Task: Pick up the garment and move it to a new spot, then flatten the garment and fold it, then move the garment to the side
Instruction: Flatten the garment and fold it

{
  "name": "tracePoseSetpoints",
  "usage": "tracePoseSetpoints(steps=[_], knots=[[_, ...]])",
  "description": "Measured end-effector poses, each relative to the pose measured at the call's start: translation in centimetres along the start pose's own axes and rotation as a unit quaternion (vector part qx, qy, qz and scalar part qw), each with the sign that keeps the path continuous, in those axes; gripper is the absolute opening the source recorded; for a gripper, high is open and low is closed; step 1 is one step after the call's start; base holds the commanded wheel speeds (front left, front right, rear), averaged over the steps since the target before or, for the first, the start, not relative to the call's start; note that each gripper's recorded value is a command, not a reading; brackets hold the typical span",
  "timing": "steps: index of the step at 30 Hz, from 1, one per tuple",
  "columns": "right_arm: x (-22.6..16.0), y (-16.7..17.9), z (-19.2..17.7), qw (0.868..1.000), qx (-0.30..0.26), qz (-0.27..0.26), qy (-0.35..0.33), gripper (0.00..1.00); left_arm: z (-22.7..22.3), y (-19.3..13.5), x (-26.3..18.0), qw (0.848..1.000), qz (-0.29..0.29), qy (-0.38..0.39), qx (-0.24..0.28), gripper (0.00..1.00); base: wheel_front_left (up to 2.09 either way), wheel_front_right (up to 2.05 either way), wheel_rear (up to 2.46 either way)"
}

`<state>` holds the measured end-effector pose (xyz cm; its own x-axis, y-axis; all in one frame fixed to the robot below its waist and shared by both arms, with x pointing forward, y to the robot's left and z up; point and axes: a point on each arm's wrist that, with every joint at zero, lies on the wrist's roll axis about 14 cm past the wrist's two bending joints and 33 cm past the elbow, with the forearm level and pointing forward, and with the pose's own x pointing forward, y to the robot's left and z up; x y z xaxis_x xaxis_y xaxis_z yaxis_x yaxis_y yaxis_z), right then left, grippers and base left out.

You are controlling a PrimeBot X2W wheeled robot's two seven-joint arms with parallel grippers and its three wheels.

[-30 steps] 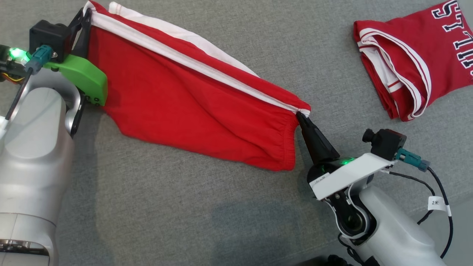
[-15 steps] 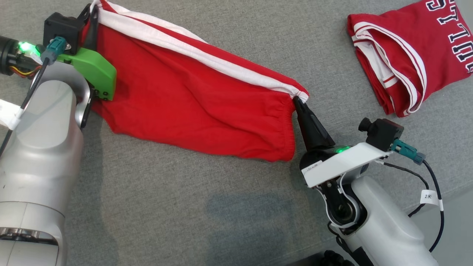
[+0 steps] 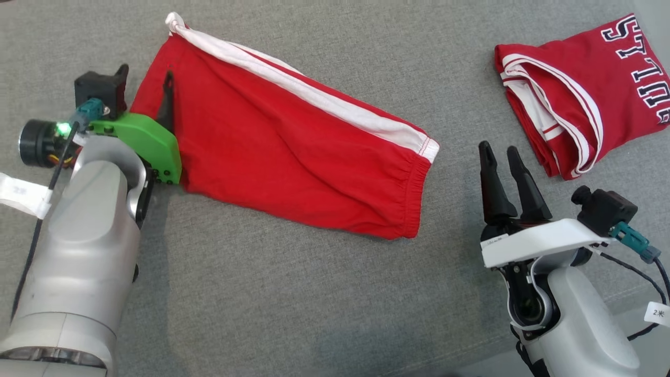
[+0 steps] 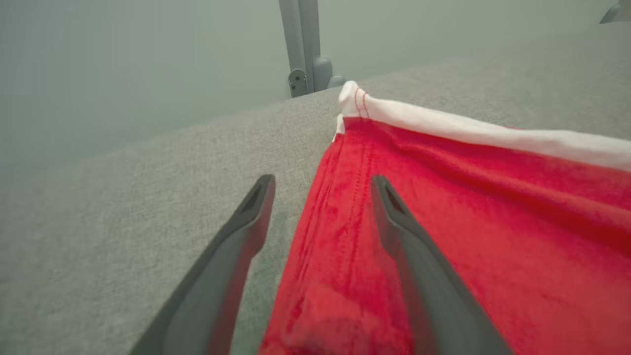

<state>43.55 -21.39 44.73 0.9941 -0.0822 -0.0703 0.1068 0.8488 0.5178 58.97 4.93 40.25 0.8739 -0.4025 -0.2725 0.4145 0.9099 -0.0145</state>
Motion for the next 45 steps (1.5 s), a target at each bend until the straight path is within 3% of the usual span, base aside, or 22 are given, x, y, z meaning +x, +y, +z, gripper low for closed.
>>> tracePoseSetpoints(steps=[7,8,9,10,23,43,44,45], knots=[[-0.9,0.0,1.1,1.000,-0.008,-0.004,-0.016,1.00,-2.5,0.8,-2.0,0.998,0.029,0.053,-0.016,1.00,0.00,0.00,0.00],[-1.0,0.0,1.1,1.000,-0.008,-0.005,-0.018,1.00,-2.8,0.8,-2.1,0.998,0.032,0.058,-0.016,0.85,0.00,0.00,0.00],[-1.1,0.0,1.3,1.000,-0.010,-0.005,-0.019,1.00,-3.0,0.8,-2.2,0.997,0.034,0.061,-0.018,0.26,0.00,0.00,0.00],[-1.1,0.0,1.5,1.000,-0.009,-0.006,-0.022,1.00,-3.1,0.6,-2.3,0.997,0.033,0.064,-0.023,0.00,0.00,0.00,0.00],[-4.0,0.2,2.7,0.999,-0.005,-0.008,-0.036,1.00,-4.4,-1.1,-7.1,0.994,0.054,0.070,-0.069,0.00,0.00,0.00,0.00],[-7.4,2.7,2.1,0.999,-0.025,0.038,-0.024,1.00,-6.9,0.4,-20.3,0.974,0.174,0.029,-0.144,0.00,0.00,0.00,0.00],[-7.5,2.9,2.1,0.998,-0.029,0.043,-0.023,1.00,-6.9,0.5,-20.6,0.974,0.175,0.027,-0.142,0.20,0.00,0.00,0.00],[-7.5,3.1,2.0,0.998,-0.031,0.046,-0.022,1.00,-6.8,0.6,-20.8,0.974,0.177,0.023,-0.140,0.65,0.00,0.00,0.00]])
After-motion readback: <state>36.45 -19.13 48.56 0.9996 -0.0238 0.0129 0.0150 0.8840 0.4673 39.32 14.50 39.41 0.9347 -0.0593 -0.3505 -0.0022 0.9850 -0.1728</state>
